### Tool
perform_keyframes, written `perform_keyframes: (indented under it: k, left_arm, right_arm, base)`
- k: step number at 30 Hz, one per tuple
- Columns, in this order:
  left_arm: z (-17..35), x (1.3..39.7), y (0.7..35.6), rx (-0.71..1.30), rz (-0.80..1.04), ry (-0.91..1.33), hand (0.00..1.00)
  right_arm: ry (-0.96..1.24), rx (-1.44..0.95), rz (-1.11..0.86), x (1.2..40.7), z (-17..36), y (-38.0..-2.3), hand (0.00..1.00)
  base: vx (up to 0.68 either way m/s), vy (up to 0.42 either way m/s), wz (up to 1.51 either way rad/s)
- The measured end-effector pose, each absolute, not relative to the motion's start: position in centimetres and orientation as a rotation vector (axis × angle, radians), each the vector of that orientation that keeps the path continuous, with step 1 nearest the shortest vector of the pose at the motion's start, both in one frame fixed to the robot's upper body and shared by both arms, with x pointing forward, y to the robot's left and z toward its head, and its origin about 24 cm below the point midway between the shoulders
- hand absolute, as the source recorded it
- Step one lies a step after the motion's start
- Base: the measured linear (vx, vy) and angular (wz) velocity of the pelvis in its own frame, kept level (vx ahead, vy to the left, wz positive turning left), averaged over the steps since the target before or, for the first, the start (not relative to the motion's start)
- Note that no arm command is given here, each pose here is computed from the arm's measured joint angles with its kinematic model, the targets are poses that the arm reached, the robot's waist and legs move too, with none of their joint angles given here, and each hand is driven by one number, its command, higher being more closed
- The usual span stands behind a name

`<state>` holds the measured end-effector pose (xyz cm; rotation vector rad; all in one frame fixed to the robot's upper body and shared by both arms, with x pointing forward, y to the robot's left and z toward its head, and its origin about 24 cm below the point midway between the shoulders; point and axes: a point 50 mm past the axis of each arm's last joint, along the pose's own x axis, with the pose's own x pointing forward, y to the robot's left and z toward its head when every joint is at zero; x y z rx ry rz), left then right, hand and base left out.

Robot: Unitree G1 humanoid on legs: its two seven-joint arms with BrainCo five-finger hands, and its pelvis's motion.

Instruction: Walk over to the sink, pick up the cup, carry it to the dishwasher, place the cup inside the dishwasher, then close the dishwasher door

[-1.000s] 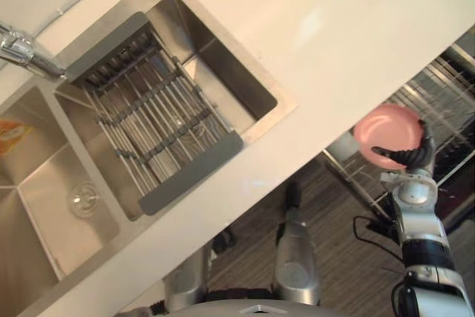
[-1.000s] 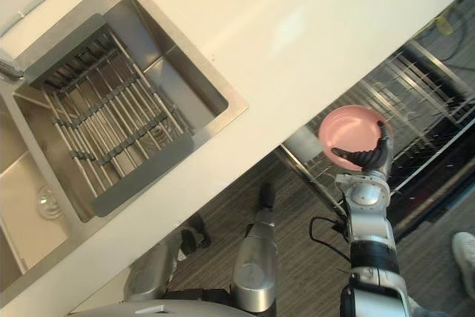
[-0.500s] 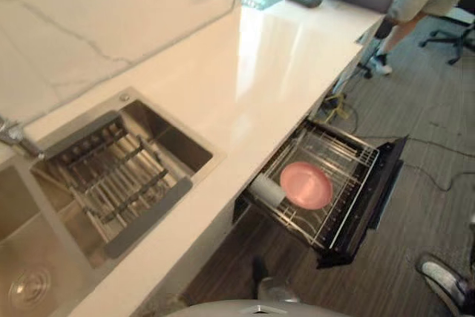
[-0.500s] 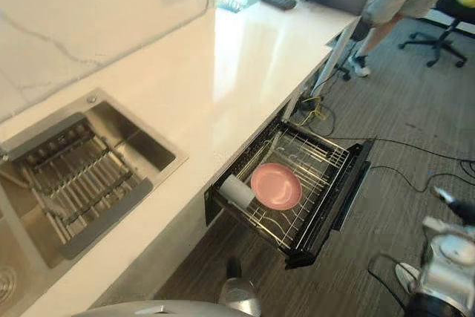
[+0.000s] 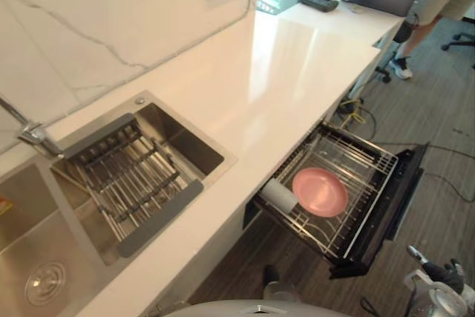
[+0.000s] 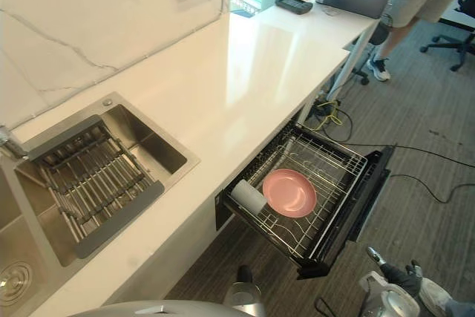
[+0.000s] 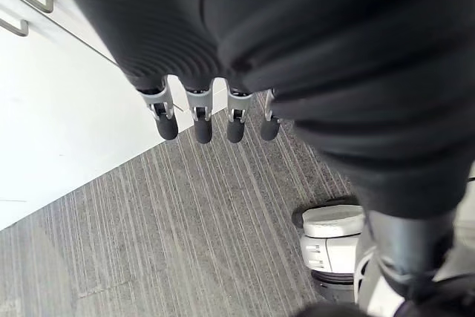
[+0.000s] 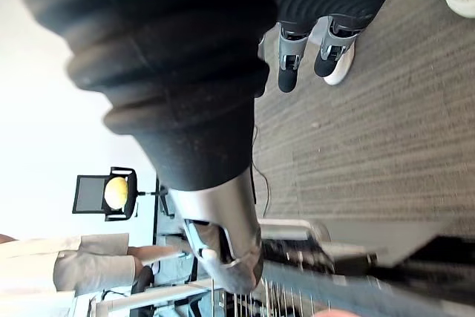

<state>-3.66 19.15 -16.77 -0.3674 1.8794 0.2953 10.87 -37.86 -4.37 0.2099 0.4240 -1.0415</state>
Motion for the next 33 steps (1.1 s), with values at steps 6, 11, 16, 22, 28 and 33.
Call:
perform_keyframes:
  k: [6,11,16,22,28,33]
  left_arm:
    - [-16.9,-2.9,18.6,-0.404,0.267,1.846,0.00]
    - [-17.0,-2.6,17.1,-0.447,0.225,1.829,0.00]
    - [-17.2,-2.4,16.6,-0.454,0.192,1.800,0.00]
    - [-17.3,-2.1,16.6,-0.402,0.136,1.763,0.00]
    - [-17.4,-3.0,15.4,-0.400,0.078,1.800,0.00]
    - [-17.5,-3.0,15.2,-0.377,0.062,1.793,0.00]
  right_arm:
    - [0.334,0.461,-1.009,12.9,-5.6,-35.6,0.00]
    - [0.265,0.554,-1.084,12.2,-5.6,-36.3,0.00]
    - [0.177,0.612,-1.120,12.5,-4.9,-36.8,0.00]
    - [0.073,0.635,-1.068,13.7,-4.0,-36.8,0.00]
    - [-0.042,0.712,-0.917,18.2,-2.4,-34.7,0.00]
    - [-0.023,0.749,-0.784,22.4,-1.4,-32.6,0.00]
  base:
    - [-0.02,0.020,0.17]
    - [-0.02,0.018,0.29]
    - [-0.01,0.035,0.20]
    - [0.02,0.005,0.24]
    - [-0.01,-0.043,0.14]
    - [-0.07,-0.028,0.14]
